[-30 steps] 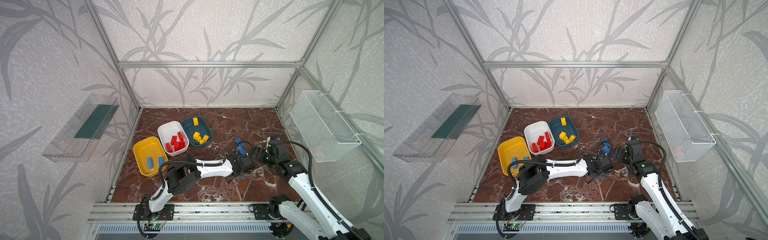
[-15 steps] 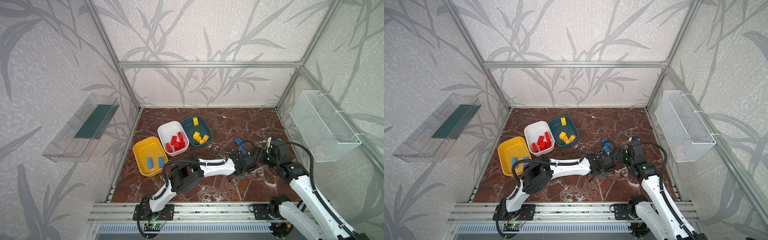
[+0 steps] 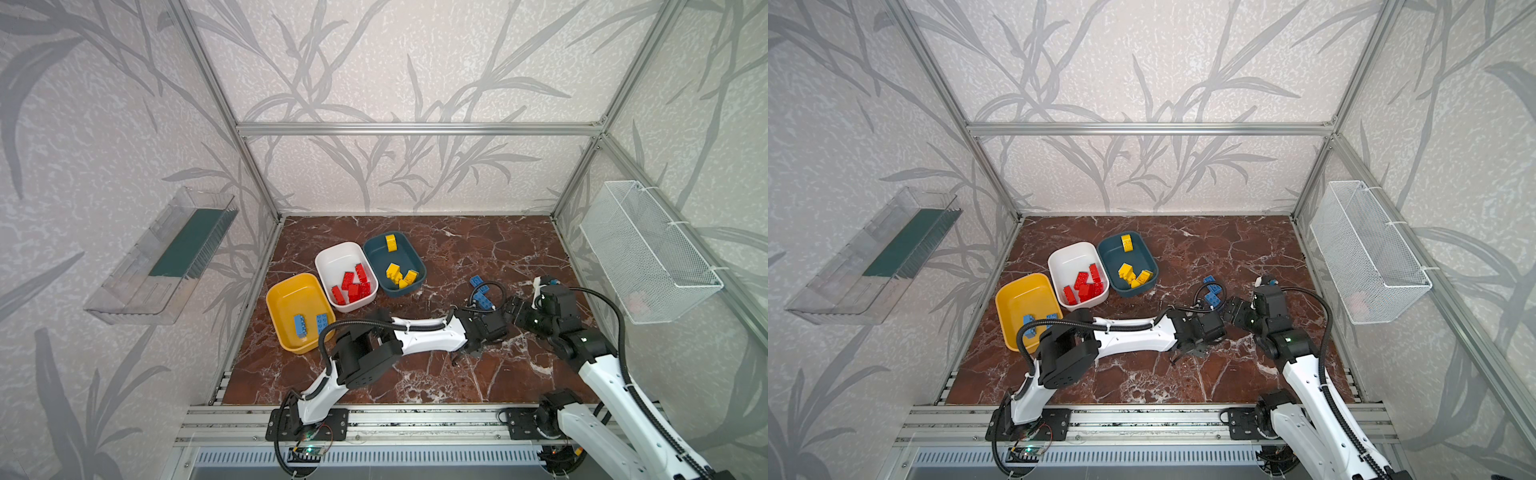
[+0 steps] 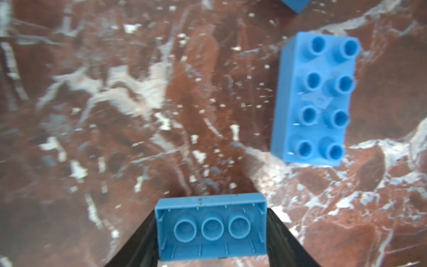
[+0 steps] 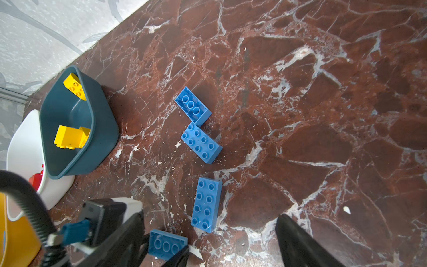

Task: Sort the legos into containers by color
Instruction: 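Grasp a blue 2x4 brick with the left gripper, then carry the blue brick with the left gripper and drop it into the yellow tub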

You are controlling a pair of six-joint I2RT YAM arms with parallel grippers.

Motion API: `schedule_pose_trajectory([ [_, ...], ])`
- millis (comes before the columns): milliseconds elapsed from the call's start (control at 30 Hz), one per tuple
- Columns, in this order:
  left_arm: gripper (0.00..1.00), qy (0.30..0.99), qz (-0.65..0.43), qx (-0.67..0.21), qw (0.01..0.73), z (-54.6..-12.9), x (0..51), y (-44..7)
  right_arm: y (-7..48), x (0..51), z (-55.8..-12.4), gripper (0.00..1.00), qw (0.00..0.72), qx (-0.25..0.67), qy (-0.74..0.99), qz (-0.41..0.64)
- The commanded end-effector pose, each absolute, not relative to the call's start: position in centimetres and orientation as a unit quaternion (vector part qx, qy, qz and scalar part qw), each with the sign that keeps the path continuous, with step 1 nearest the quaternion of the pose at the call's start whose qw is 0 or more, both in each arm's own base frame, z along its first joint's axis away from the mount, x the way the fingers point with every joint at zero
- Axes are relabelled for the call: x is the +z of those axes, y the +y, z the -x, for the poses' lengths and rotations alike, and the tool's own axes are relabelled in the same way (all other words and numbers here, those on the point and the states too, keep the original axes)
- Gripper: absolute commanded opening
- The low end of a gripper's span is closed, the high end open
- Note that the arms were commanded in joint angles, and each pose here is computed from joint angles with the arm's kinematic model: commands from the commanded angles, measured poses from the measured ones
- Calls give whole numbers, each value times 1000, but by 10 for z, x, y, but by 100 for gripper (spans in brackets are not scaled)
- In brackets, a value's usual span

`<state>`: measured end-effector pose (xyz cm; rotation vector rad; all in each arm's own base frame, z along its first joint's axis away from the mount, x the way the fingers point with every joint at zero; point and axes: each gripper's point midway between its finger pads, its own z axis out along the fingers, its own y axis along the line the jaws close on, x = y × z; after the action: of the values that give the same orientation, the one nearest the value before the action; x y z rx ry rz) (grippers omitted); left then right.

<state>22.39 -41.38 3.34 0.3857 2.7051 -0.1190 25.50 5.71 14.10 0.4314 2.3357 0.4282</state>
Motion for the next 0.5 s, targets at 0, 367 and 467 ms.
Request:
schedule_pose_trajectory([
  [0,57,963,-111,-48,242,-241,77,-393,63,150,-258,89,372,188,895,-158],
  [367,56,958,0,-20,287,-281,133,-263,148,159,-259,87,370,249,895,-26],
  [467,57,950,45,-5,308,-289,152,-212,185,160,-257,87,363,266,893,21],
])
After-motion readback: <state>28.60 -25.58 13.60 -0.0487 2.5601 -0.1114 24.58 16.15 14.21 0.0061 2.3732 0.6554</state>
